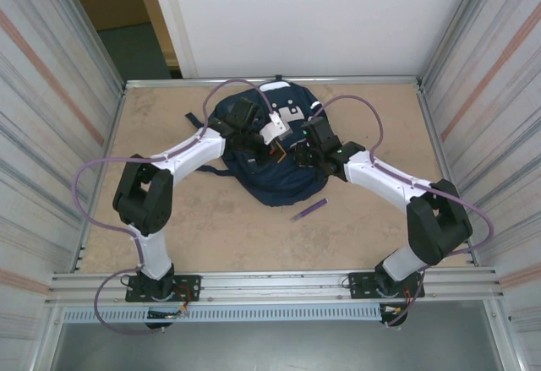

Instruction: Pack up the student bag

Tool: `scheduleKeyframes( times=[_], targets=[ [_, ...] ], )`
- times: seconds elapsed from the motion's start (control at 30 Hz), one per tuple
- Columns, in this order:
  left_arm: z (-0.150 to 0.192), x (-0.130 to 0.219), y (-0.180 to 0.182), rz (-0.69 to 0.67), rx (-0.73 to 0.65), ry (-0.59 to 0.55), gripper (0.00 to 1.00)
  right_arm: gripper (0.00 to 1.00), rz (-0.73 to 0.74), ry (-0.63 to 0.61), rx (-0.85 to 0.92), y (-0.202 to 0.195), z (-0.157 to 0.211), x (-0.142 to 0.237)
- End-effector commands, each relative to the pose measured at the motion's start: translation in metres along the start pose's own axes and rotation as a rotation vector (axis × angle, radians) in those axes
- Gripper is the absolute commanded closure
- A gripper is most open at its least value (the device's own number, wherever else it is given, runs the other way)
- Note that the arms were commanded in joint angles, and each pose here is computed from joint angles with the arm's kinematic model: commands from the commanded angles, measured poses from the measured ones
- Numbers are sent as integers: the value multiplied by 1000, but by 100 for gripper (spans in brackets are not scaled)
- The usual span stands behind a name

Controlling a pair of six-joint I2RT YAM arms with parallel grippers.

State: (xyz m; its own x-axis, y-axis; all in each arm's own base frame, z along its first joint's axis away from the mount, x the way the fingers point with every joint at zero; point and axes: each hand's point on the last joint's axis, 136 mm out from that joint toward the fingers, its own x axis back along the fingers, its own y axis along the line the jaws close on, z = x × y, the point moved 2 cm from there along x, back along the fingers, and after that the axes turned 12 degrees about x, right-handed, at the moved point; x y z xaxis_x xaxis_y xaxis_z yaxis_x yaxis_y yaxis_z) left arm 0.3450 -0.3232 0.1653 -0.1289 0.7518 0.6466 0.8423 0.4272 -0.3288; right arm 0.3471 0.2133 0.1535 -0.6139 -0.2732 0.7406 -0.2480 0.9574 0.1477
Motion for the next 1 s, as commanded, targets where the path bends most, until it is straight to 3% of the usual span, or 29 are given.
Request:
scheduleKeyframes(
  times=[0.0,0.37,0.63,0.77,0.97],
  targets=[
    [-38,29,-45,135,-103,-130,100,84,90,17,-41,-32,7,6],
    [-37,22,-36,107,-74,-113,100,95,-345,45,-36,18,-7,21],
    [-42,16,-29,90,-43,-133,100,90,-720,193,-181,72,9,31],
    [-45,13,-29,102,-35,-149,100,87,-746,201,-202,84,19,26],
    [-46,15,-29,103,-43,-163,100,80,-622,165,-173,75,28,11]
  ],
)
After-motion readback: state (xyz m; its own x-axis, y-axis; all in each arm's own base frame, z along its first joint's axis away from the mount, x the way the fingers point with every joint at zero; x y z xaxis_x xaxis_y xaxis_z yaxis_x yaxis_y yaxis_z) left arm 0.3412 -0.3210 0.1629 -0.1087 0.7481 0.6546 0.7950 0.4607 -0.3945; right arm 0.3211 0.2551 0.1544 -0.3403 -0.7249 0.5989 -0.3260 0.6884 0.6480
